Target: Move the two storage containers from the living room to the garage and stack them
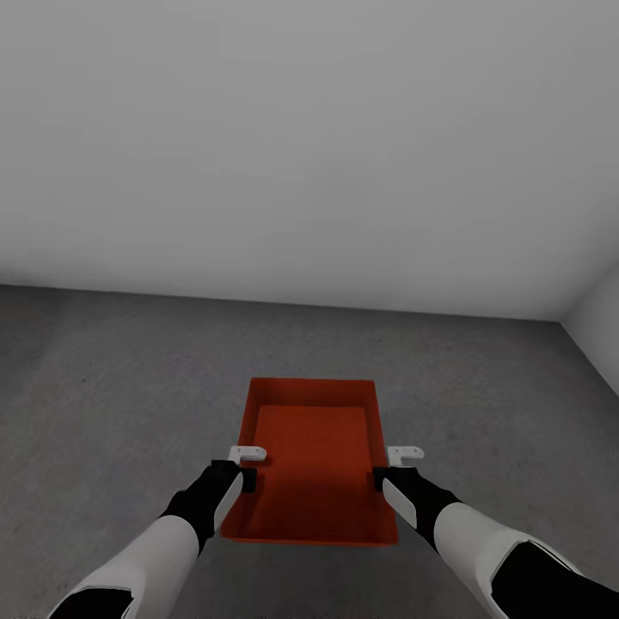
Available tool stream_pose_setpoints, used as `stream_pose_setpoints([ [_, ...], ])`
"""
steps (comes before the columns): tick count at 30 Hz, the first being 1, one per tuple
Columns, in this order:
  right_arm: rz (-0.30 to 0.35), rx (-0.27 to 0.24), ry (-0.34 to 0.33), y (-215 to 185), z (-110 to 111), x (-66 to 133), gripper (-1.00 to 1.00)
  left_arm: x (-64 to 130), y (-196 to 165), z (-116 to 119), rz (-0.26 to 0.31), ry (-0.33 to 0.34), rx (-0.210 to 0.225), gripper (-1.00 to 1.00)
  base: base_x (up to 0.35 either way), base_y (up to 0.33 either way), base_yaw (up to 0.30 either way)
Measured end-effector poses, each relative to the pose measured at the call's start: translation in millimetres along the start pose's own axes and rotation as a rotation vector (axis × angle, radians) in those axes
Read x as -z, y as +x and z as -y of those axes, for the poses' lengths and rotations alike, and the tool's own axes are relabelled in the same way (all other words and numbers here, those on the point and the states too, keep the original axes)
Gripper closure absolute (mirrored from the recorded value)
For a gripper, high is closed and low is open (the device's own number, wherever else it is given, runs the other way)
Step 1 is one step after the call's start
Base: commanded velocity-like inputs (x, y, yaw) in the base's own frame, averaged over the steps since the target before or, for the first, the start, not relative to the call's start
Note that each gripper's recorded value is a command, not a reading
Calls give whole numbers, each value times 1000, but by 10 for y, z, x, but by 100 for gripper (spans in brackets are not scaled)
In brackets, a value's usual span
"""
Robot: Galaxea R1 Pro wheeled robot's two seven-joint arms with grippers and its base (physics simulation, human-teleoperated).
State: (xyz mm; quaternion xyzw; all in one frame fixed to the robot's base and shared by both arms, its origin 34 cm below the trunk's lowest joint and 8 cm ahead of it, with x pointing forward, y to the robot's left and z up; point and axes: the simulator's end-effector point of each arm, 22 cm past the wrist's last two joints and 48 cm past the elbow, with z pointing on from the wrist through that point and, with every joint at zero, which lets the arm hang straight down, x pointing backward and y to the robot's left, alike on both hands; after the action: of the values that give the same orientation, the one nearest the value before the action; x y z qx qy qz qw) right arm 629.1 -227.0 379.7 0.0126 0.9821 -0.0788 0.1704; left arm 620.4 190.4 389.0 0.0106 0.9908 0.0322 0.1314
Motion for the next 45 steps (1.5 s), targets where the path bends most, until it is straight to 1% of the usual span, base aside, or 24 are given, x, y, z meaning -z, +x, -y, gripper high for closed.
stream_pose_setpoints([
  [19, 0, 0, 0, 177, -49, -322, 100, -338, 152, 29, 0, 0, 0, 100, 0, 0, 0],
  [45, -3, 1, 0, 193, -53, -330, 100, -348, 168, 27, -3, 0, 0, 100, 0, 0, 0],
])
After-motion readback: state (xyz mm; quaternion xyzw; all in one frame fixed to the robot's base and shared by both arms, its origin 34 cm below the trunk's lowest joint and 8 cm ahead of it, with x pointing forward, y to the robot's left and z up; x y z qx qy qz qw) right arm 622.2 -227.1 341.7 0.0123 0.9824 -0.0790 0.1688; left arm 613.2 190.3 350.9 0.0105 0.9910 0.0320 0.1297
